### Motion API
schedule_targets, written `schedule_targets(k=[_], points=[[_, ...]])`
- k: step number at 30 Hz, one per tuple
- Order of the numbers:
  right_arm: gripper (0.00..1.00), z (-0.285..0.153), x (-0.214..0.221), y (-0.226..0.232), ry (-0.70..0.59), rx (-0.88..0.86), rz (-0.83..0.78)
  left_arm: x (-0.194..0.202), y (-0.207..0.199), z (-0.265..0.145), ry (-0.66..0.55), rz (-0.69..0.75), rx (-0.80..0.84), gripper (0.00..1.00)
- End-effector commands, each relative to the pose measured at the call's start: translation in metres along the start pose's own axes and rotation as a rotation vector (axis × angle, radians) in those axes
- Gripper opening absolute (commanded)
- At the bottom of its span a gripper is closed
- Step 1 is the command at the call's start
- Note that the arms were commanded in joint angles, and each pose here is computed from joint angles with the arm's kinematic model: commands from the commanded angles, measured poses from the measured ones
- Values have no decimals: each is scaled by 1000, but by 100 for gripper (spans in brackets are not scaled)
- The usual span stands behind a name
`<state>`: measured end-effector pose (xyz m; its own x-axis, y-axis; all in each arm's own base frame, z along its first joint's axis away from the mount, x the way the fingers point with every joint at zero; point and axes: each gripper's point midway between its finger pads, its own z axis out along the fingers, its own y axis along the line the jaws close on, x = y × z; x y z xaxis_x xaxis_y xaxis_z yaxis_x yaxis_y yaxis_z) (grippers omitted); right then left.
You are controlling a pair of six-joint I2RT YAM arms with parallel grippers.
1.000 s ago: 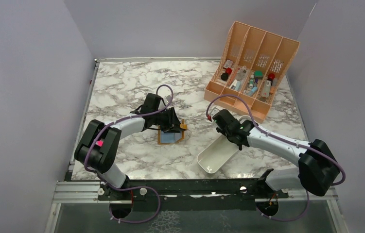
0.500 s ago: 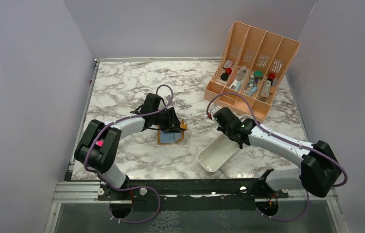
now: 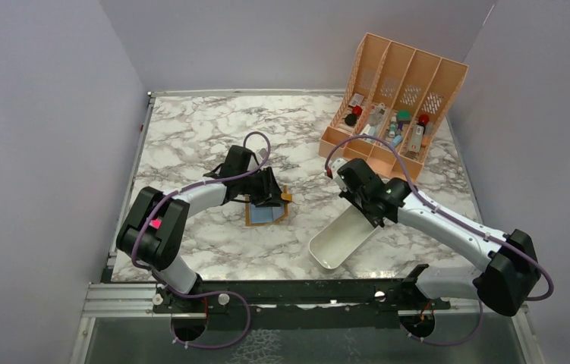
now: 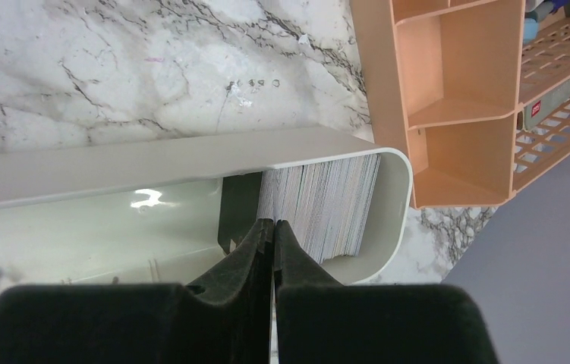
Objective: Put the credit cards into the card holder
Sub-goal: Pick up the credit card from the storage box.
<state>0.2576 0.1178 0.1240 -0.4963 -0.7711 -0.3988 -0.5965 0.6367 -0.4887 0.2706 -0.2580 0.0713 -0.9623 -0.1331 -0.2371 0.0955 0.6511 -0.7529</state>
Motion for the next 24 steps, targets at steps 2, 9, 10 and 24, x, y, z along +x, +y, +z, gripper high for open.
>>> schedule_targets(k=[2,9,10,24], points=[[6,-12,-6,1,-23,-36,51,-9,-6,3,-21,18,-6,42],[6,-15,-6,-7,-19,8,81,-9,-6,3,-22,19,-9,42],[6,-17,-6,-10,-15,19,94,-10,-7,4,-23,20,-8,42],[1,-60,-101,-17,-152,-96,606,-21,-11,10,-50,27,-23,40]])
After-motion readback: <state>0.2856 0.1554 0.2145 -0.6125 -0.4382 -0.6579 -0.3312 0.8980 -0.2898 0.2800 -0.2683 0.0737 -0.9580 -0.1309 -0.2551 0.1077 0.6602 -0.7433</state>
